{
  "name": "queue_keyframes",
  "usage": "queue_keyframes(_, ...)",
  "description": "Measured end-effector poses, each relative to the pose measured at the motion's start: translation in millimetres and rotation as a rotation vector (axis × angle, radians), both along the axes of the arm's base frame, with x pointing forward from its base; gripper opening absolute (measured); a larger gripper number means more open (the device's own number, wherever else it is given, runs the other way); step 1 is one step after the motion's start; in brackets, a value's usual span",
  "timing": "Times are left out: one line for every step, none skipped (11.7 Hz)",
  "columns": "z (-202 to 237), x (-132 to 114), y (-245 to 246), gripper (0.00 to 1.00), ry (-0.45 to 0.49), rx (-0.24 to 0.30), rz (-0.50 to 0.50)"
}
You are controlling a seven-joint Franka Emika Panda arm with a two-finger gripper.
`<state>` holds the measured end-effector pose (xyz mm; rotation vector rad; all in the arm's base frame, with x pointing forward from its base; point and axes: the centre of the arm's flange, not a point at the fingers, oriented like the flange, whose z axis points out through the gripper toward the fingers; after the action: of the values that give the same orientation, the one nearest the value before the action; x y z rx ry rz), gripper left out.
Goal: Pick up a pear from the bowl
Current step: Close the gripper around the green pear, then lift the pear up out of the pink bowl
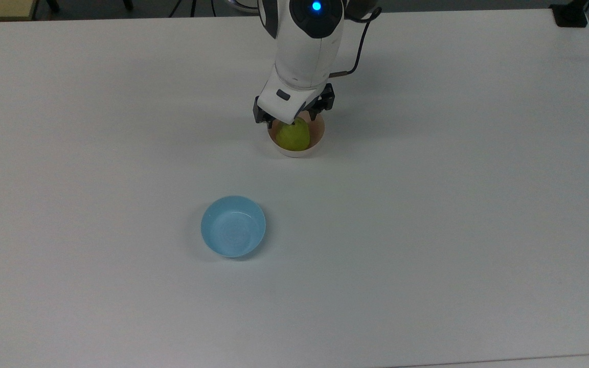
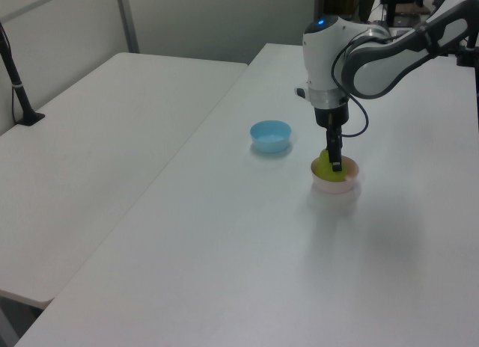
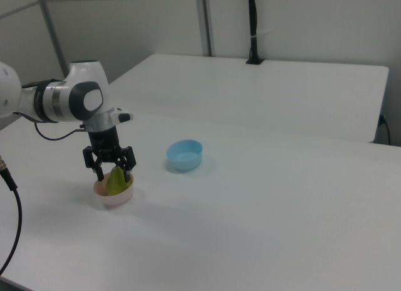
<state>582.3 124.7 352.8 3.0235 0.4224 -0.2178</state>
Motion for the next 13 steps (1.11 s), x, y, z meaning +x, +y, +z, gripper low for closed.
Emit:
queue_keyframes(-5, 1, 1, 0.93, -0.006, 0.002, 0.002)
queue_keyframes(-10, 2, 2, 0.91, -0.011, 0.004, 0.004)
queue_keyframes(-14, 3, 2, 0.88, -0.013, 0.005, 0.004)
queue_keyframes(-16, 3, 2, 0.87, -0.015, 0.005, 0.005)
queue_keyframes(-16, 3, 3, 0.85, -0.016, 0.006, 0.005)
queue_keyframes(-16, 2, 3, 0.77, -0.016, 0.006, 0.005)
queue_keyframes(-16, 2, 3, 0.71, -0.016, 0.006, 0.005)
queue_keyframes(-15, 3, 3, 0.66, -0.017, 0.006, 0.005)
queue_keyframes(-15, 3, 3, 0.64, -0.018, 0.006, 0.005)
queue_keyframes(-15, 3, 3, 0.64, -0.018, 0.006, 0.005)
queue_keyframes(-14, 3, 3, 0.64, -0.019, 0.006, 0.005)
queue_keyframes(-12, 3, 3, 0.64, -0.021, 0.007, 0.005)
queue_keyframes(-8, 3, 3, 0.64, -0.028, 0.008, 0.005)
